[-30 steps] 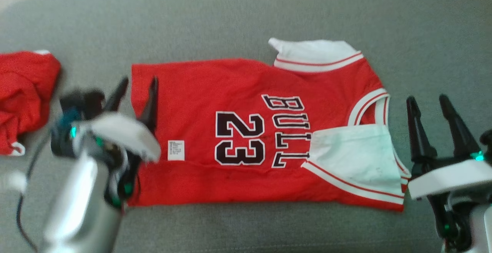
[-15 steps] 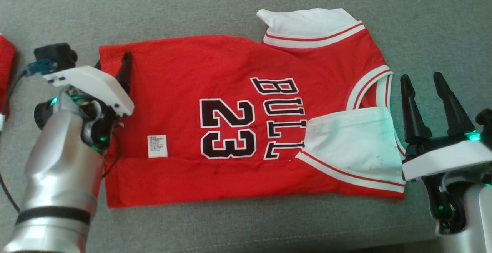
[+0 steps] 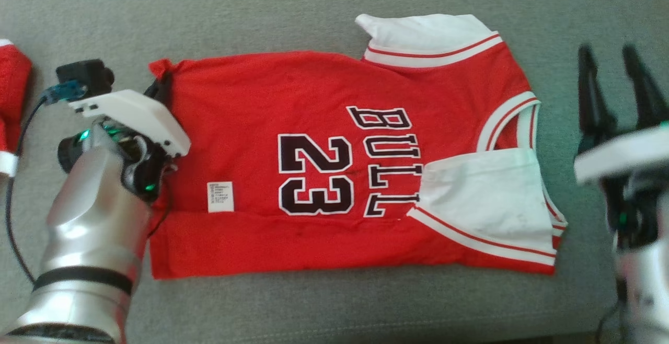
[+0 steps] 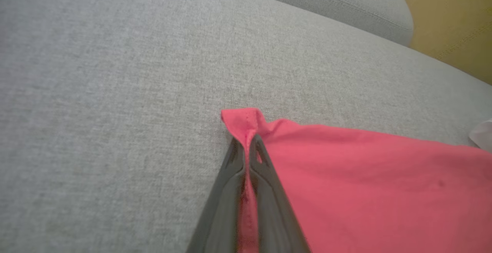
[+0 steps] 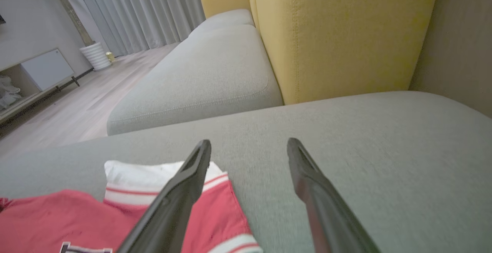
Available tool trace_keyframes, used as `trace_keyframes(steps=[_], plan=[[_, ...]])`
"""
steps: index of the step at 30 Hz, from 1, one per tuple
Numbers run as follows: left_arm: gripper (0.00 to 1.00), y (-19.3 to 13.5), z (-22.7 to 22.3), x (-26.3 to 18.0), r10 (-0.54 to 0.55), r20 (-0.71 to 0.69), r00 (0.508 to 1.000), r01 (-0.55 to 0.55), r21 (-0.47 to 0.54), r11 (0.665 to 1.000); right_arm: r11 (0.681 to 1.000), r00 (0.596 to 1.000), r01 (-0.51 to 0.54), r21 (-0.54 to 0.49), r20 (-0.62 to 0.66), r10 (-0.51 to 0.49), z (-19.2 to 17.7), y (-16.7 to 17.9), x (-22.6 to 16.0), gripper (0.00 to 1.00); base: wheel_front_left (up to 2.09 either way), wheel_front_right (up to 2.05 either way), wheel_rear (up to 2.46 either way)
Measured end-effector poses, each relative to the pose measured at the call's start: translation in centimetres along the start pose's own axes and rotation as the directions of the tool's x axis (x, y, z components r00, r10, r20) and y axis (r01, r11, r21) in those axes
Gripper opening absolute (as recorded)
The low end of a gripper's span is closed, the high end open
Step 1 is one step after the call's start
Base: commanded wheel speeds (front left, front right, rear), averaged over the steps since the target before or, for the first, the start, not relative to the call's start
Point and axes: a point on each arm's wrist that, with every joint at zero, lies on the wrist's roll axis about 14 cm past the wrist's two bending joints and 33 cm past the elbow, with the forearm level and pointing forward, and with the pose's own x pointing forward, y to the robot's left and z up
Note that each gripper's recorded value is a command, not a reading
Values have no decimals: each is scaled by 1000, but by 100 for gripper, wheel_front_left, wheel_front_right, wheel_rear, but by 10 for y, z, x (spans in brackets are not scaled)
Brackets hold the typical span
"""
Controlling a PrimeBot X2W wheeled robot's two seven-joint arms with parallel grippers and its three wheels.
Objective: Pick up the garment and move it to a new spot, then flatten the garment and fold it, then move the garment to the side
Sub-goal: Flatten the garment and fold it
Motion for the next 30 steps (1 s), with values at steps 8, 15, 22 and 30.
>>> trace_keyframes(steps=[8,15,22,30], plan=[[0,-13,9,0,-23,41,999,23,-5,1000,994,991,-107,-19,-77,106,-3,27,73,100,0,0,0],[0,-4,5,-3,-1,39,999,1,0,1000,971,925,-228,-71,-326,194,-58,69,106,100,0,0,0],[0,-3,0,-4,6,35,999,-6,9,1000,960,831,-250,-123,-536,148,-98,62,103,100,0,0,0],[0,-2,0,1,9,46,999,-9,4,1000,959,826,-258,-118,-541,156,-96,62,110,0,0,0,0]])
